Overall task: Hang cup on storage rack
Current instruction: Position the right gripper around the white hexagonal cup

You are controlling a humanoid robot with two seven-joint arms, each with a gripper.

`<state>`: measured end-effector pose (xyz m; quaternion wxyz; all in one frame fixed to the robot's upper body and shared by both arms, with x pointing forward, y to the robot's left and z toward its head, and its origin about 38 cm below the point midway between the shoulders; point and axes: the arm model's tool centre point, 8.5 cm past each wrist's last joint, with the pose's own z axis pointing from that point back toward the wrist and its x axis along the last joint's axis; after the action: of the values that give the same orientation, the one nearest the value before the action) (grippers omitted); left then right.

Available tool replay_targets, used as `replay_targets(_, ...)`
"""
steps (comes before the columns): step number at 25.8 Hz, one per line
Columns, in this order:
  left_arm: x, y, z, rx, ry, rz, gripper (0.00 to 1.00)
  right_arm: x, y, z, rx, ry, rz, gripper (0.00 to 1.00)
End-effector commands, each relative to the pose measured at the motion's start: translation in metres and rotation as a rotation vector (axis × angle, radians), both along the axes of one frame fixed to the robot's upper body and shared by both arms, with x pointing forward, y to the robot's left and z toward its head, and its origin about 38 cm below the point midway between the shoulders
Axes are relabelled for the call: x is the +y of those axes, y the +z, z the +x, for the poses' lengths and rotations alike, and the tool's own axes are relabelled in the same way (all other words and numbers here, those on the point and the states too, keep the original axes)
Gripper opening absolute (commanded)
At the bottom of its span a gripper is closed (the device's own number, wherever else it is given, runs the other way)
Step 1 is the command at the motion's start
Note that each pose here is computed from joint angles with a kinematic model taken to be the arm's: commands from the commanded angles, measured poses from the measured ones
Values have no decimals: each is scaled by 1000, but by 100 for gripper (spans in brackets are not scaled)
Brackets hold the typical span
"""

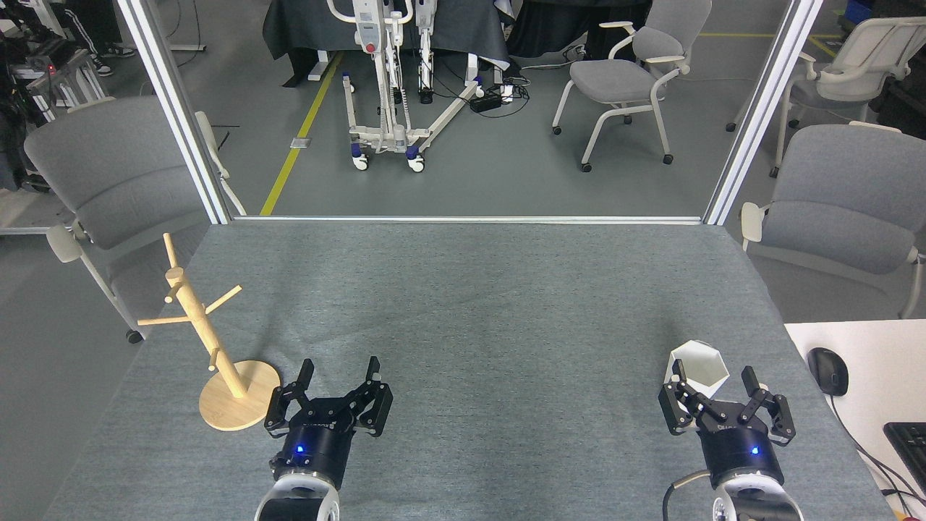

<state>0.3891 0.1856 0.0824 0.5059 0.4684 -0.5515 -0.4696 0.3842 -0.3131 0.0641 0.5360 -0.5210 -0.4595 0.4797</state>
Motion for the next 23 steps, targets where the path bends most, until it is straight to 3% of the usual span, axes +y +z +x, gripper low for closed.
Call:
replay_targets(1,2,-1,-1,-1,17,-2,100,0,0,0,5,0,1,100)
replay_targets(10,3,18,-1,-72,50,-14,100,0,-1,0,7,1,-1,100)
replay_targets(17,2,19,-1,-73,47,-15,100,-5,-5,-4,16,-17,-3,100)
replay_targets(23,2,17,-1,-69,42,-15,100,-8,-42,-4,25,-42,20,100)
